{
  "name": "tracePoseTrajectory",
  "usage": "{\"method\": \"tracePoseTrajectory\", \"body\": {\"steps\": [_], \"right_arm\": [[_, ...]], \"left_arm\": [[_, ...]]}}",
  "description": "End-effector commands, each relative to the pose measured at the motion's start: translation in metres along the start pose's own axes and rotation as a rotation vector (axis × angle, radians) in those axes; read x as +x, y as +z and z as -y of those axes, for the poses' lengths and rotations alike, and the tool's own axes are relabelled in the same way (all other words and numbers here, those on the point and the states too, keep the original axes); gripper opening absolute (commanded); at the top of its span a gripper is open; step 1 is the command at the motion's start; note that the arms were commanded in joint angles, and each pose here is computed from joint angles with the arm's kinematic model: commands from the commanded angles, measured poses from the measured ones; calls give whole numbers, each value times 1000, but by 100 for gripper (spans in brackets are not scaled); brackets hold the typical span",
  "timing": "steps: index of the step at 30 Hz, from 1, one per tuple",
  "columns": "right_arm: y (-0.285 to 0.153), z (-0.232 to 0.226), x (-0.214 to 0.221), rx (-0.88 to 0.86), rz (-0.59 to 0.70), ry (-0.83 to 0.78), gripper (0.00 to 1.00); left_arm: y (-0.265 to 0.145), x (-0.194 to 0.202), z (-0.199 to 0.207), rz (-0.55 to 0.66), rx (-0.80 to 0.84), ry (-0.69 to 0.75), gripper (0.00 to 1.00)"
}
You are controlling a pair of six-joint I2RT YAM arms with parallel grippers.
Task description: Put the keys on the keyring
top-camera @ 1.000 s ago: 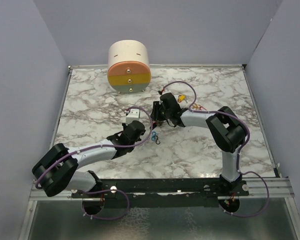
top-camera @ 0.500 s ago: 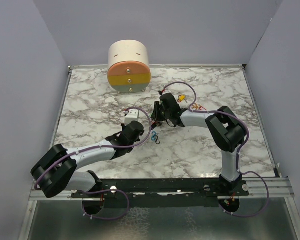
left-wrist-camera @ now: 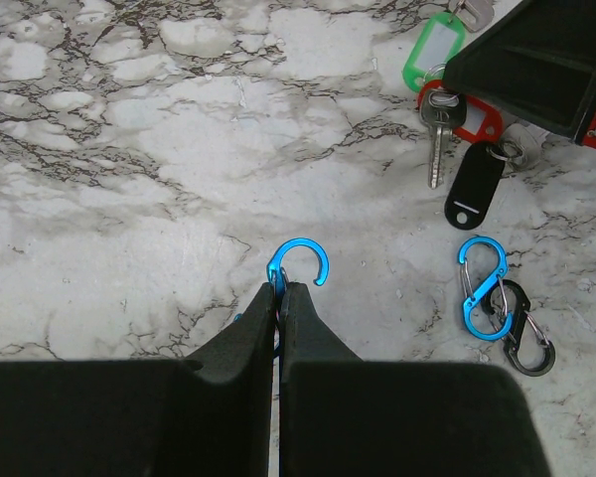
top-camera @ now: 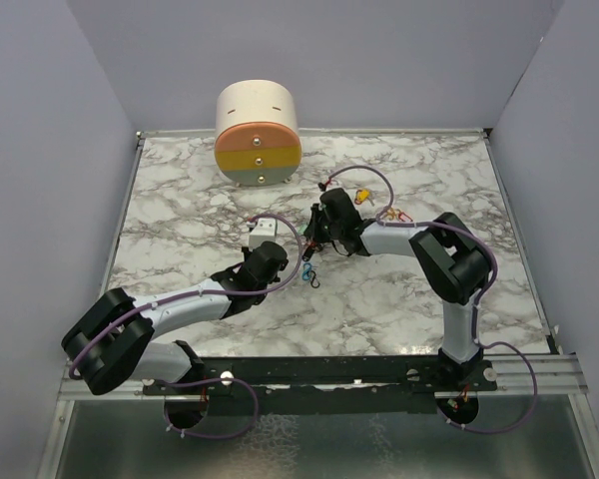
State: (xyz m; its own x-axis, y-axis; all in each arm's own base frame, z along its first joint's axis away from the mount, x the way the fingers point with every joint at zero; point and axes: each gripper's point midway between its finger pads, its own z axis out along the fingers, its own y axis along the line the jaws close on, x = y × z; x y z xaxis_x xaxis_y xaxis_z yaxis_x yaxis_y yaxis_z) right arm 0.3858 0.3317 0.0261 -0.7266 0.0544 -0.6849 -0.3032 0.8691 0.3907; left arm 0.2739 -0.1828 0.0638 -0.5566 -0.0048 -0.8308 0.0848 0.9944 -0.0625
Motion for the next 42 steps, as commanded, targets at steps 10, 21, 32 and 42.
{"method": "tracePoseTrajectory", "body": {"steps": [10,21,32,42], "right_arm": [[-63,-2,-43,-61,299,-236,1],[-114,-26,-49,-230,459,-397,1],[-147,-52,-37,-412,522,-561,1],[-147,-61,-28,-483,496,-598,1]], "left_arm": [[0,-17,15,20,49,-29,0],[5,-47,45,38,117,-20,0],[10,-67,71,50,187,4,0],[10,-71,79,49,234,-6,0]]}}
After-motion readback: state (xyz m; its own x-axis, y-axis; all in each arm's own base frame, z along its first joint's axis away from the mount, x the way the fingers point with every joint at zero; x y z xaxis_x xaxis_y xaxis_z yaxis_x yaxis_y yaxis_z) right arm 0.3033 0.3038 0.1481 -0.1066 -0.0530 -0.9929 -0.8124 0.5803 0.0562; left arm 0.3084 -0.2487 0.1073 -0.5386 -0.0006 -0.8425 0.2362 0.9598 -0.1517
